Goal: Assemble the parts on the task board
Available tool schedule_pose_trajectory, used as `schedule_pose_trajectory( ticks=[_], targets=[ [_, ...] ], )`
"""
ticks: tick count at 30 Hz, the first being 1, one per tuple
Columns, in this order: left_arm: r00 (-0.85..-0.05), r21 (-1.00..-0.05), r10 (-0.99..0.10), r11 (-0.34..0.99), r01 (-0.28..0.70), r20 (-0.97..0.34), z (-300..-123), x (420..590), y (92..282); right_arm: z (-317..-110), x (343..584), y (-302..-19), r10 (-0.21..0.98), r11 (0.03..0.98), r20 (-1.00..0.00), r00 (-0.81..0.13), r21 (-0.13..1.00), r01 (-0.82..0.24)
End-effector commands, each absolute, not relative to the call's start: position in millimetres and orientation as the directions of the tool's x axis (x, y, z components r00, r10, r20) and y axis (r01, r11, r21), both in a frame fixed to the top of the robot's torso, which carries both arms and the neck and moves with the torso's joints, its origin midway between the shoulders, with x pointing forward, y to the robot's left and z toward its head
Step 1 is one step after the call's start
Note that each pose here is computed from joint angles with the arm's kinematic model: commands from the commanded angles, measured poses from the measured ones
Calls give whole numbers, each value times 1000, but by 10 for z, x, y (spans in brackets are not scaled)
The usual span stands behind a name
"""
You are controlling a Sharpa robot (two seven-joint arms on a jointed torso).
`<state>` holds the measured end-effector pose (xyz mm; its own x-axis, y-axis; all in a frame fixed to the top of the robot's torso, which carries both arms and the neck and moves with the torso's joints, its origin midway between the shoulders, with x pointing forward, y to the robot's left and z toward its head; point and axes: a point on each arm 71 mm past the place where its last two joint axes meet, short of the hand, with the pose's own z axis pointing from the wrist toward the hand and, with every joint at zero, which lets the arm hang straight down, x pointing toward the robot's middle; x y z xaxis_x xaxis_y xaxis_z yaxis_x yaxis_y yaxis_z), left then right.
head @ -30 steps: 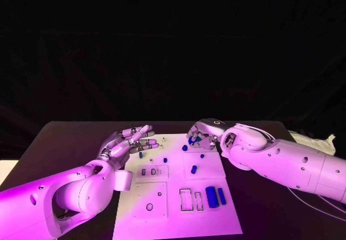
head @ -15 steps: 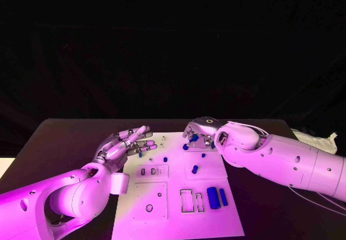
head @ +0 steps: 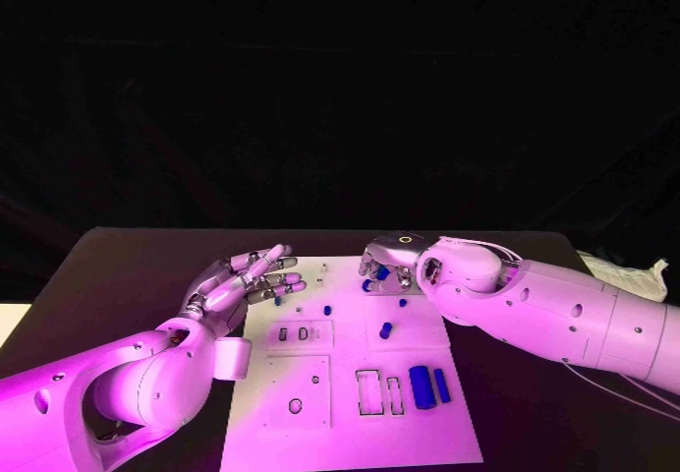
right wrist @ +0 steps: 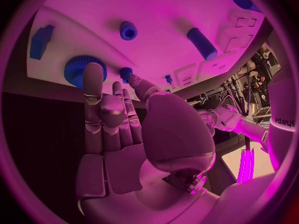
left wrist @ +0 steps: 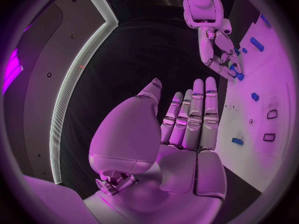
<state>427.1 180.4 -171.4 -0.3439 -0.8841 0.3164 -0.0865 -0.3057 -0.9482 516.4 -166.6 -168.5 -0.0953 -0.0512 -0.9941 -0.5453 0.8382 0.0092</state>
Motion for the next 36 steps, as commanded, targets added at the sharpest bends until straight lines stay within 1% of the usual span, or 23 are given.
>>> schedule_pose_trajectory(
  ticks=[1,8,18,21,26,30,36],
  targets=[
    [-358,-945,-875,-317,-86,326,-1695,4269,1794,-1726,5159,-1664,-117,837,-985,-126,-30,-546],
    [-355,-945,-877,-315,-86,325,-1696,4272,1802,-1728,5161,-1656,-122,836,-985,-124,-34,-547],
    [-353,-946,-878,-314,-86,324,-1697,4273,1809,-1709,5180,-1649,-92,838,-991,-96,-26,-545],
    [-352,-946,-878,-313,-86,323,-1698,4274,1812,-1689,5179,-1643,-75,838,-994,-76,-22,-545],
    [-352,-946,-878,-313,-87,323,-1699,4276,1813,-1605,5159,-1619,5,839,-1000,-1,5,-545],
    [-349,-946,-880,-311,-86,321,-1702,4282,1824,-1557,5145,-1591,58,841,-998,32,31,-540],
    [-344,-947,-883,-309,-84,319,-1706,4294,1838,-1531,5199,-1532,97,852,-991,89,37,-522]
  ],
)
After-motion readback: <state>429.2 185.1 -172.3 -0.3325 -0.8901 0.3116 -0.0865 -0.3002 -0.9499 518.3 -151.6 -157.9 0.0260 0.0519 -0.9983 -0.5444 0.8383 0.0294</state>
